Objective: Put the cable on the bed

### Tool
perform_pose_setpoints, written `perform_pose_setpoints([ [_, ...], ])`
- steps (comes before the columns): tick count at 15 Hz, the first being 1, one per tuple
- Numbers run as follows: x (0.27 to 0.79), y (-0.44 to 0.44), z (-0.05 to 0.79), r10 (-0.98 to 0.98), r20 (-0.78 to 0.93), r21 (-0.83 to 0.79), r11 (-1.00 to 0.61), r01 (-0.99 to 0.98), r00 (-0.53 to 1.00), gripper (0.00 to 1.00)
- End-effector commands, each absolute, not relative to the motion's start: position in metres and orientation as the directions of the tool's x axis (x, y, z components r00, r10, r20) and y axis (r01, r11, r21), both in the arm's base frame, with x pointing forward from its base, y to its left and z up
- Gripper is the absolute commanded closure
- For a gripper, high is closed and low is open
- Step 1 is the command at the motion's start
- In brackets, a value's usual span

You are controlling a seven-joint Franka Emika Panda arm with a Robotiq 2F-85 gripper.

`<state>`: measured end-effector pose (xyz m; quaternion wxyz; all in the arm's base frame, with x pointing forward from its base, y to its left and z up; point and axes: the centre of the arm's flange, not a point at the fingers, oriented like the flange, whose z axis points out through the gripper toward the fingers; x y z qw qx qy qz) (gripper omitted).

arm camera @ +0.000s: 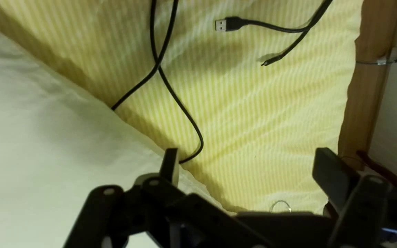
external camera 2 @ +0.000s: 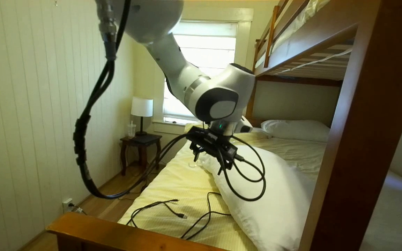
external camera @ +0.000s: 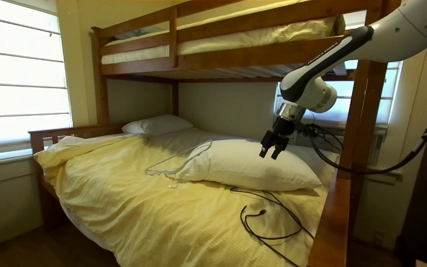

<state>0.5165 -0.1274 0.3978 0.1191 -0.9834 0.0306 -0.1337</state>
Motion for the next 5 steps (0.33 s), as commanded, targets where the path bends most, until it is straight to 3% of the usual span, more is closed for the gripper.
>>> perform_pose_setpoints([
  [1,0.518,-0.121,0.408,-0.063,0.274,-0.228,-0.974,0.001,0.960,0.00],
  [5,0.520,-0.109,0.419,-0.028,0.298,-0.221,-0.974,0.041,0.954,0.00],
])
